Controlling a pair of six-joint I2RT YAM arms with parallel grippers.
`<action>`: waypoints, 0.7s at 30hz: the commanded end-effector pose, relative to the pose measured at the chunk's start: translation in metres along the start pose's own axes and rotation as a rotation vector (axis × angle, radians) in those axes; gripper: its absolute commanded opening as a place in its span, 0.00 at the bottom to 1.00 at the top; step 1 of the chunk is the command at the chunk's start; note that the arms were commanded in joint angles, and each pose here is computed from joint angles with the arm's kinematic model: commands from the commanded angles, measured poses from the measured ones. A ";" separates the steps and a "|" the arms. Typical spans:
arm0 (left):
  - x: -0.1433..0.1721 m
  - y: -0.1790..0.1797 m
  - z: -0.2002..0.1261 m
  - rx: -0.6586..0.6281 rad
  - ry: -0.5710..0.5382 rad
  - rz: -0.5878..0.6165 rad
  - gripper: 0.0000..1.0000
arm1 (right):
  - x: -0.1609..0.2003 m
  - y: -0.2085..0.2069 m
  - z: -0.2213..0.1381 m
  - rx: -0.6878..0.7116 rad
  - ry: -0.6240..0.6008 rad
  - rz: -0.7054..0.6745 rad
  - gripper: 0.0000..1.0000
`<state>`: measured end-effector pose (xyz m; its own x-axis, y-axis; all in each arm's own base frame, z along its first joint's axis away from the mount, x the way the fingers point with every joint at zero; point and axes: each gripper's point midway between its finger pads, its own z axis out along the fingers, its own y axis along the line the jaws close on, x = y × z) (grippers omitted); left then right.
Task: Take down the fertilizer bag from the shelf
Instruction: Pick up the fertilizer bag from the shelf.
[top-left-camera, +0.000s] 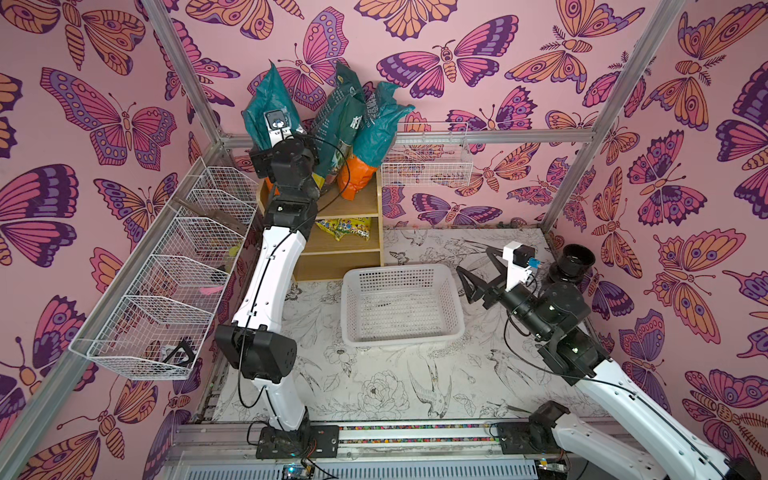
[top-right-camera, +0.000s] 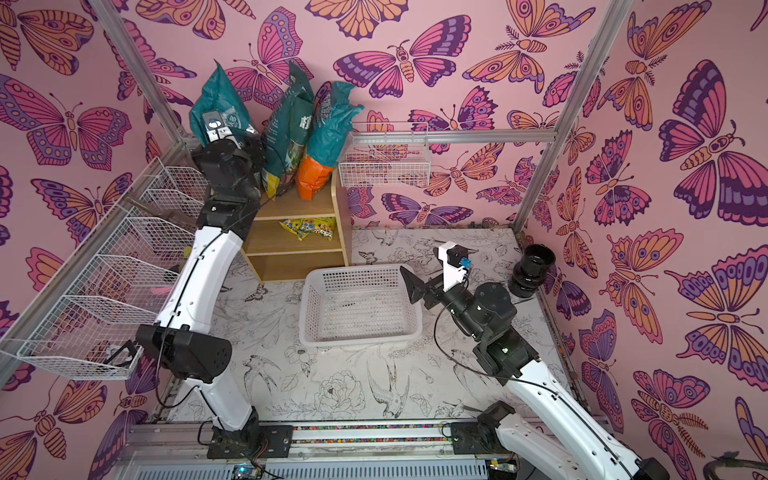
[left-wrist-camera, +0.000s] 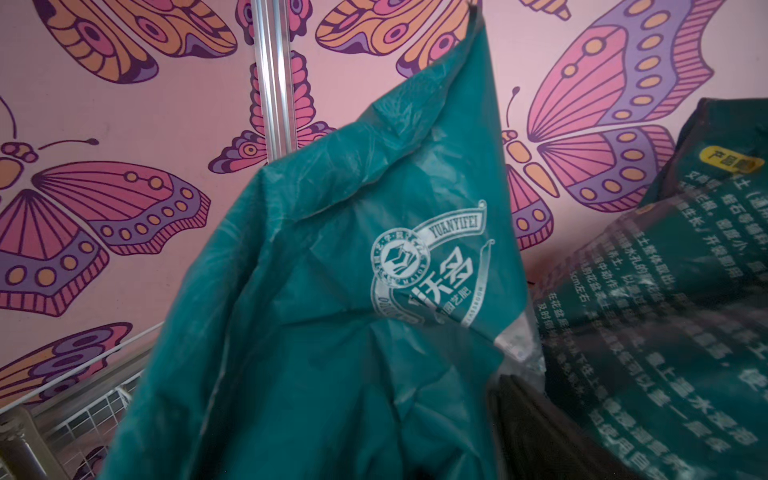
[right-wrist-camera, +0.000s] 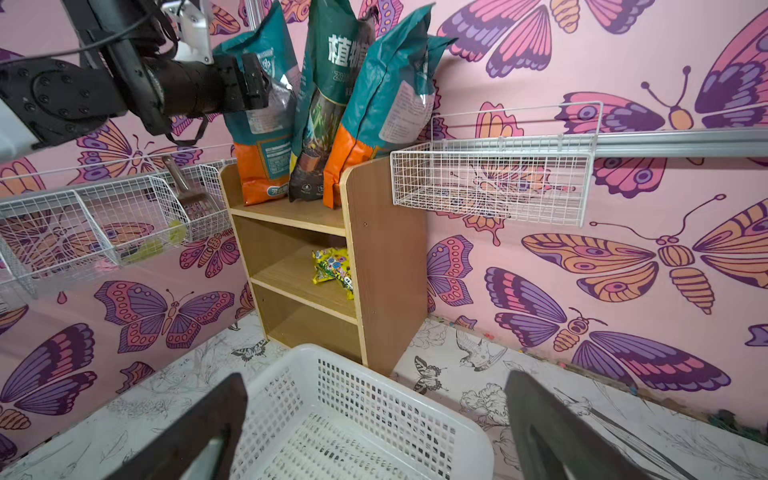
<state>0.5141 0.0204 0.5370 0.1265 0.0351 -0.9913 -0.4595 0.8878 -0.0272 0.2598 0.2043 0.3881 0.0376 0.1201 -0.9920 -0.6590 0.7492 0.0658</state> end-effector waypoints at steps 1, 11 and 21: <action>-0.001 0.028 0.004 -0.045 0.012 0.000 0.78 | -0.009 0.007 -0.002 -0.036 -0.023 -0.013 0.99; -0.013 0.029 0.009 0.030 -0.005 -0.036 0.00 | -0.006 0.005 0.002 -0.027 -0.014 -0.016 0.99; -0.163 0.067 -0.058 0.070 -0.270 -0.139 0.00 | -0.005 0.006 0.006 -0.033 -0.011 -0.016 0.99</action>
<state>0.4931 0.0337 0.5895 0.1400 0.0058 -0.9901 -0.3632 0.9306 -0.0459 0.2627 0.2101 0.3812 0.0207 0.1043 -0.9943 -0.6711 0.7386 0.0635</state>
